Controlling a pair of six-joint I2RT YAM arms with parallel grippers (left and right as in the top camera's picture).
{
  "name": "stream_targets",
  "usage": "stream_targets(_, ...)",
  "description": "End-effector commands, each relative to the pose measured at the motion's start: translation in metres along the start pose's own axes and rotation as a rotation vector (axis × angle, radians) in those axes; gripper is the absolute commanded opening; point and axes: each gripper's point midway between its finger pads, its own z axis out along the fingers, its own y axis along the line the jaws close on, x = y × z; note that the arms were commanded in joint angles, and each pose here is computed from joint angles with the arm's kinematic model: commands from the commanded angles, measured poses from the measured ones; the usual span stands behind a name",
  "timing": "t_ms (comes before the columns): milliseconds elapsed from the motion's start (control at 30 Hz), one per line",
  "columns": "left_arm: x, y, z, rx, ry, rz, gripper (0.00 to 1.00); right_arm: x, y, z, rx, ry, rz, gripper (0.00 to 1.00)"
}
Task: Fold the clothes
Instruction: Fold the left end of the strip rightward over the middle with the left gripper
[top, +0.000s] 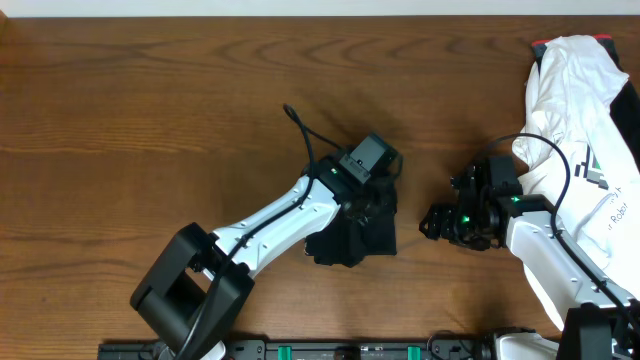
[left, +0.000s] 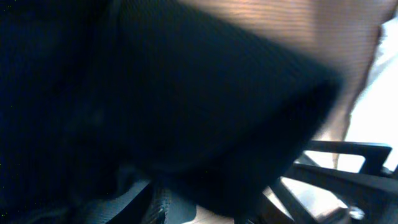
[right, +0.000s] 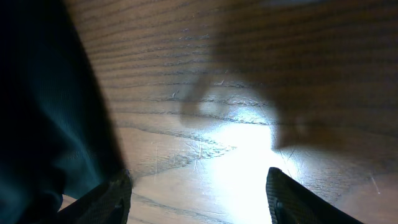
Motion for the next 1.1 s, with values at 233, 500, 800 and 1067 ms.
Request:
stream_targets(233,-0.017,-0.022,-0.046,0.017,-0.099,0.149,0.35,-0.006,0.004,-0.002,-0.020,-0.012,-0.038,0.70)
stream_targets(500,-0.021,0.079,-0.070,-0.303,-0.036,0.090,0.35,-0.003,0.045,-0.012,-0.252,-0.017,-0.233,0.66)
stream_targets(800,-0.005,0.144,-0.044,-0.426,0.099,0.057,0.40,-0.005,0.073,-0.026,-0.403,-0.044,-0.260,0.73)
stream_targets(1067,0.018,0.160,-0.031,-0.472,0.180,0.074,0.19,-0.004,0.078,-0.014,-0.372,-0.040,-0.308,0.62)
